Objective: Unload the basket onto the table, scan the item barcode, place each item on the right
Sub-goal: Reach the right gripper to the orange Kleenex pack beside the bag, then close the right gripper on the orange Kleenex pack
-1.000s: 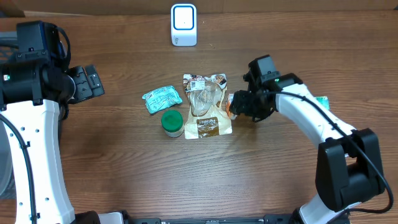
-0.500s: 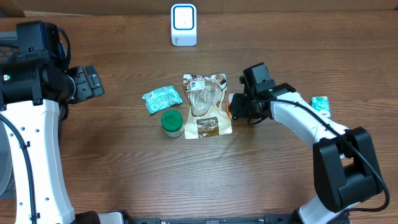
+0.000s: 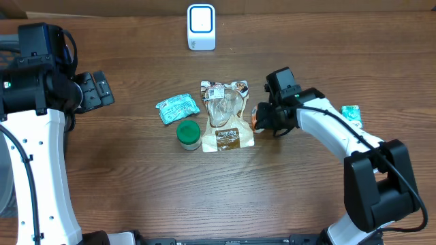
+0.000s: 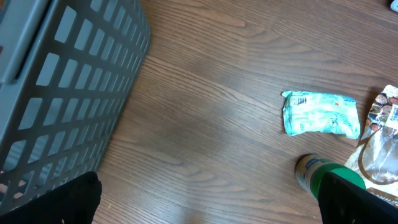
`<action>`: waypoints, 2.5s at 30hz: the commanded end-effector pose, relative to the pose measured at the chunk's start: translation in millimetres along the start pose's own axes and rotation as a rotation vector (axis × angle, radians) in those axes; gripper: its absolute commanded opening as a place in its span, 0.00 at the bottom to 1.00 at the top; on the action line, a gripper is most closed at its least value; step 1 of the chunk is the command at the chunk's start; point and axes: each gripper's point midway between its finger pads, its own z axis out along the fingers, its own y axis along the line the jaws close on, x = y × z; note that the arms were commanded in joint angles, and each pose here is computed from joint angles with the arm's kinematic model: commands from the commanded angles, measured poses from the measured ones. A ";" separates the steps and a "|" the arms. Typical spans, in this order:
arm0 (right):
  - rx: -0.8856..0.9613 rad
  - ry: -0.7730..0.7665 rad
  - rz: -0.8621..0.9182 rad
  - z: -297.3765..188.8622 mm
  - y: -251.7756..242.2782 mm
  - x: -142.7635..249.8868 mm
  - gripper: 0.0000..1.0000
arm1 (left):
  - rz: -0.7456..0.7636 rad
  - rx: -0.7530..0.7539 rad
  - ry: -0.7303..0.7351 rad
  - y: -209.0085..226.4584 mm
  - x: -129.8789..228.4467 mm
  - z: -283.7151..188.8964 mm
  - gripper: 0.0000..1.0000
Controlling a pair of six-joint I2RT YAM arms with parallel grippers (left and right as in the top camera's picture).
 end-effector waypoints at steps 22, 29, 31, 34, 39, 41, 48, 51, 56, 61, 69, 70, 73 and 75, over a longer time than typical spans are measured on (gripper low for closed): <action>0.544 -0.123 -0.138 -13.3 -15.0 -15.0 0.28 | -0.017 -0.010 -0.003 2.2 -1.1 0.0 1.00; 0.210 -0.098 -0.040 -48.6 36.7 -29.5 0.21 | -0.017 -0.010 -0.003 2.2 -1.1 0.0 1.00; 0.133 -0.084 0.043 -63.7 34.9 -33.1 0.22 | -0.017 -0.010 -0.003 2.2 -1.1 0.0 1.00; 0.036 -0.010 0.163 -73.6 17.1 -32.1 0.32 | -0.017 -0.010 -0.003 2.2 -1.1 0.0 1.00; 0.049 0.040 0.335 -57.4 -12.7 -21.5 0.27 | -0.017 -0.010 -0.003 2.2 -1.1 0.0 1.00; 0.060 0.058 0.372 -46.6 -17.7 -12.5 0.27 | -0.017 -0.010 -0.003 2.2 -1.1 0.0 1.00; 0.043 0.085 0.405 -14.8 -17.8 10.1 0.33 | -0.017 -0.010 -0.003 2.2 -1.1 0.0 1.00; 0.035 0.072 0.408 -4.7 -20.4 12.8 0.44 | -0.017 -0.010 -0.003 2.2 -1.1 0.0 1.00; 0.021 0.049 0.421 7.8 -23.2 15.1 0.47 | -0.018 -0.010 -0.004 2.2 -1.2 -0.1 1.00; 0.008 0.029 0.412 13.3 -23.6 13.7 0.46 | -0.017 -0.010 -0.003 2.2 -1.1 0.0 1.00; -0.017 -0.012 0.374 17.8 -21.7 6.3 0.37 | -0.017 -0.010 -0.003 2.2 -1.1 0.0 1.00; -0.018 -0.013 0.370 18.4 -21.9 6.5 0.35 | -0.017 -0.010 -0.003 2.2 -1.1 0.0 1.00; -0.020 -0.015 0.362 21.7 -22.9 8.6 0.31 | -0.017 -0.010 -0.003 2.2 -1.1 0.0 1.00; -0.018 -0.013 0.355 23.3 -23.4 9.1 0.30 | -0.018 -0.010 -0.004 2.2 -1.2 -0.1 1.00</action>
